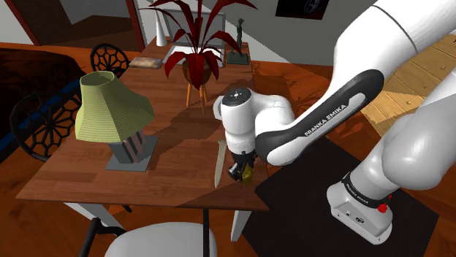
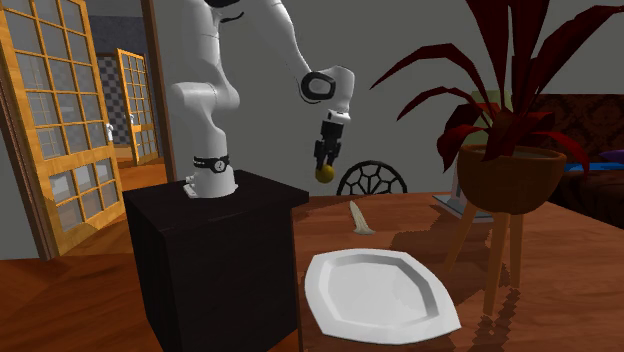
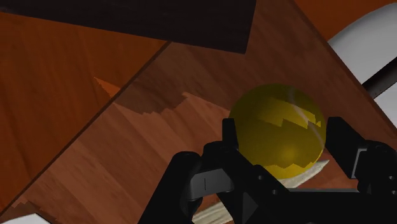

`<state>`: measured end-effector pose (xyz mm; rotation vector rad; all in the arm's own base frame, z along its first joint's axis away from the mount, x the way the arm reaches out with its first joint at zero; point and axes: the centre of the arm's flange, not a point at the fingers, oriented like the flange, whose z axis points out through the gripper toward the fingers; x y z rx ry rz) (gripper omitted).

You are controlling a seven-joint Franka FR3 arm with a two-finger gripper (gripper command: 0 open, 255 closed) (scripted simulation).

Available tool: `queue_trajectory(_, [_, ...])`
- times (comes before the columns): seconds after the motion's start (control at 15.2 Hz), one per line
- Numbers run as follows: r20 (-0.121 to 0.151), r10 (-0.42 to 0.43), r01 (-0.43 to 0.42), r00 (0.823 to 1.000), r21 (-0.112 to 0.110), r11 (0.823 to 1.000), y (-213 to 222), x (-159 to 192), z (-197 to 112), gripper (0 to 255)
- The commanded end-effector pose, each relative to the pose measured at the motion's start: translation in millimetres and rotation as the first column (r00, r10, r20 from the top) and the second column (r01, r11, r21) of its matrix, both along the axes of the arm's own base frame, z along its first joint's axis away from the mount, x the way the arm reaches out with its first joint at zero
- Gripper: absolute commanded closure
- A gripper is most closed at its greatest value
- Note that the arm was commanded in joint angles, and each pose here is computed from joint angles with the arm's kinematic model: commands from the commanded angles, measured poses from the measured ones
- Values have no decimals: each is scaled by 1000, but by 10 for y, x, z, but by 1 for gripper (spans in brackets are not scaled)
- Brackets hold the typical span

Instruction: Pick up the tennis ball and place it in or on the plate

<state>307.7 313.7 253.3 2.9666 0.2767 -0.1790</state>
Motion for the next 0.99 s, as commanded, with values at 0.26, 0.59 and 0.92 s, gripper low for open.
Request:
queue_trajectory(0.26, [-1,0,0,1000,0,1000,-401,527,78,255])
queue_trajectory(0.59, [-1,0,0,1000,0,1000,-801,1052,106,255])
queue_trajectory(0.92, [-1,0,0,1000,0,1000,-1201,1577,133,255])
